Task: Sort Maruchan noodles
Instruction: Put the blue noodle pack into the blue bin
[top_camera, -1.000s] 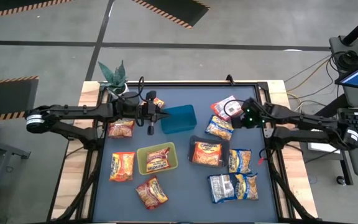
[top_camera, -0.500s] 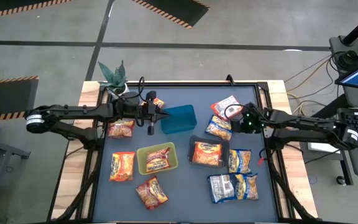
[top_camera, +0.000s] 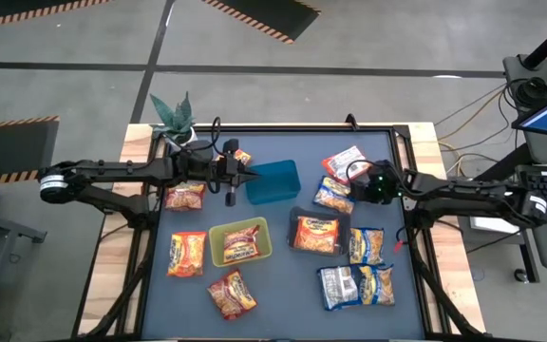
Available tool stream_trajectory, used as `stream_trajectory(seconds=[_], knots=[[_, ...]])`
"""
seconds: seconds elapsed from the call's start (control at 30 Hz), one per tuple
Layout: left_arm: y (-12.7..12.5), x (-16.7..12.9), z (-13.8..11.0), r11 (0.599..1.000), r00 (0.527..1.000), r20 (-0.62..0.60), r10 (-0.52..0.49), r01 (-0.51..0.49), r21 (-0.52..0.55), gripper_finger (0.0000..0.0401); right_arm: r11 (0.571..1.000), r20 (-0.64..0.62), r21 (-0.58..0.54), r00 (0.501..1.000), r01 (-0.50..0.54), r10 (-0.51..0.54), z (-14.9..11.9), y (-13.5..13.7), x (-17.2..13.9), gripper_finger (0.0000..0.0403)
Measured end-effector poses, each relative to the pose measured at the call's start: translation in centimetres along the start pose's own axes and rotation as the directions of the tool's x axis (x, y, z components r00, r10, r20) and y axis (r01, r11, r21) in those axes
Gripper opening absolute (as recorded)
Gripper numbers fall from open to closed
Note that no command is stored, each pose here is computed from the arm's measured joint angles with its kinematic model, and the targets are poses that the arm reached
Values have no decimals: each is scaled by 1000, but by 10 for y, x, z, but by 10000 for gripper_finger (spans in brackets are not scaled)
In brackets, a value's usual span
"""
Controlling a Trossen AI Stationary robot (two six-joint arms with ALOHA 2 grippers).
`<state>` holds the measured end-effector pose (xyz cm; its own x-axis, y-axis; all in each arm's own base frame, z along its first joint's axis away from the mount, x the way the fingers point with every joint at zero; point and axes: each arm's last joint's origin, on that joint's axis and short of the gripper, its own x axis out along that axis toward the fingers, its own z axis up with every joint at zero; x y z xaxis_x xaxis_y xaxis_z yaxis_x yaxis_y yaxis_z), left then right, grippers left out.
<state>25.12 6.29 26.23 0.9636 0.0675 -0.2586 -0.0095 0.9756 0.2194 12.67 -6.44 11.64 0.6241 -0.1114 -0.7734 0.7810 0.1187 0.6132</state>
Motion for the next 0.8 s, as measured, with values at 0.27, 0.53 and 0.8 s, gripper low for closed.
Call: stream_trajectory(seconds=[0.27, 0.53, 0.8], knots=[[0, 0, 0, 1000, 1000, 4, 1, -1, 0, 0, 998, 47, -34, 997, -56, 57, 5, 6, 5, 198], [0, 0, 1, 1000, 1000, 8, 2, -2, 1, 0, 994, 101, -93, 993, -54, 63, 10, 9, 13, 129], [0, 0, 1, 1000, 1000, 7, 2, -2, -11, 0, 983, 129, -166, 986, -83, 105, 15, 16, 14, 20]])
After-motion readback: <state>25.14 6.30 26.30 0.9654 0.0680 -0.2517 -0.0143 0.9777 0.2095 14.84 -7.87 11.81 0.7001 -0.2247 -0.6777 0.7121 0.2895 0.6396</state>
